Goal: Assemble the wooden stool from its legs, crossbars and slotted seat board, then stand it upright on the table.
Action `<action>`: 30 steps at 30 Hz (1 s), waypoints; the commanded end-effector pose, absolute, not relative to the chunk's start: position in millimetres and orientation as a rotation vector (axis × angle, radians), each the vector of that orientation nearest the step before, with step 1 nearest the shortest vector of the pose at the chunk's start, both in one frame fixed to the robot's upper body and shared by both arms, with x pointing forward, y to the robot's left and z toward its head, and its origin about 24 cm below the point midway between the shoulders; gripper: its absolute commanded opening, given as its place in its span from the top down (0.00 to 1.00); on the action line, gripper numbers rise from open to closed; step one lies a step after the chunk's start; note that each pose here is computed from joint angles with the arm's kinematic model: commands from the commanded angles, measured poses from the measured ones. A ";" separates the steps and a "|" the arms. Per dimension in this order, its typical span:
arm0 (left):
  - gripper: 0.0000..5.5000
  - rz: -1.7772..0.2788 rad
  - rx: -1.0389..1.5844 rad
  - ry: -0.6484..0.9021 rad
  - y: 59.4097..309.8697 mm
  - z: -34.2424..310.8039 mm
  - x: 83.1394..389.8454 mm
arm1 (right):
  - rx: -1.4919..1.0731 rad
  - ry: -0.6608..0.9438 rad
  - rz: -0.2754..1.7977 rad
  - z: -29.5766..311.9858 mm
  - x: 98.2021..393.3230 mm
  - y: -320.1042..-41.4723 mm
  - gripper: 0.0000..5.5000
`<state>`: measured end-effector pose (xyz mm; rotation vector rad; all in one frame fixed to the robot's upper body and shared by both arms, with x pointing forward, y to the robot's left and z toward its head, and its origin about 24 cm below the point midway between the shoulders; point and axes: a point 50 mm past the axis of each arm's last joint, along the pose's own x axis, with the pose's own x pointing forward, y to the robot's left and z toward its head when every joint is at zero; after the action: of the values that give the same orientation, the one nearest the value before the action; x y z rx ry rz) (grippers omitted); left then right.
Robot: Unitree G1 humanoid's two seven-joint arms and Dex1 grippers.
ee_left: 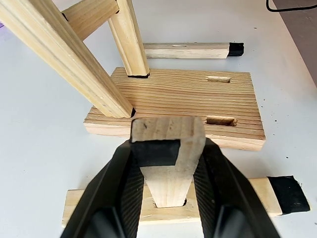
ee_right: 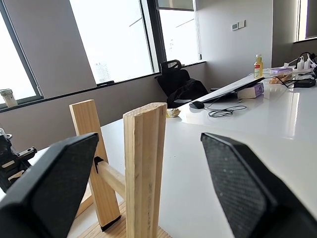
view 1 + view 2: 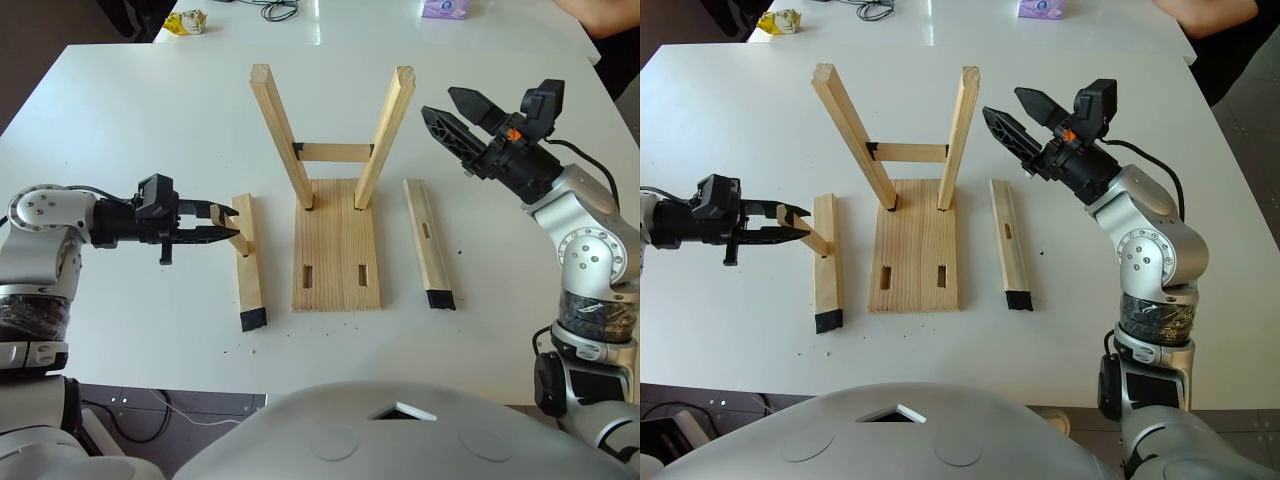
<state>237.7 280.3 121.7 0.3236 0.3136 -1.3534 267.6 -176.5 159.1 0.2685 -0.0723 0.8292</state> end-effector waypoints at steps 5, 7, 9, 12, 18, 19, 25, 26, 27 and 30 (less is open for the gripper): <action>0.76 -1.328 0.357 0.431 285.1 102.8 238.7 | 0.272 -0.079 0.819 160.7 269.7 -175.0 0.31; 0.76 -1.320 0.381 0.430 288.1 106.6 248.2 | 0.278 -0.088 0.805 160.0 269.2 -175.0 0.31; 0.76 -1.335 0.391 0.433 287.8 108.2 253.3 | 0.282 -0.093 0.798 159.5 269.4 -173.6 0.31; 0.76 -1.369 0.379 0.425 282.2 107.8 256.3 | 0.284 -0.096 0.799 159.1 270.2 -172.1 0.31; 0.76 -1.314 0.342 0.395 275.8 108.5 266.4 | 0.289 -0.086 0.791 156.4 269.1 -173.1 0.31; 0.76 -1.310 0.333 0.392 274.9 110.3 267.8 | 0.291 -0.084 0.784 155.3 268.7 -174.1 0.31; 0.56 -1.282 0.341 0.344 271.0 116.9 276.6 | 0.320 -0.084 0.715 148.4 265.3 -179.9 0.31; 0.56 -1.274 0.342 0.337 271.0 118.4 278.4 | 0.322 -0.084 0.705 147.0 264.4 -181.3 0.31; 0.56 -1.267 0.345 0.329 271.5 120.0 279.0 | 0.323 -0.082 0.698 145.9 264.0 -182.2 0.31; 0.56 -1.238 0.338 0.303 274.0 126.8 278.7 | 0.330 -0.075 0.680 142.4 263.6 -184.3 0.31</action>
<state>276.6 272.4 116.9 0.3249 0.3378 -1.2674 264.4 -182.1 144.3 0.3307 -0.0747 0.7004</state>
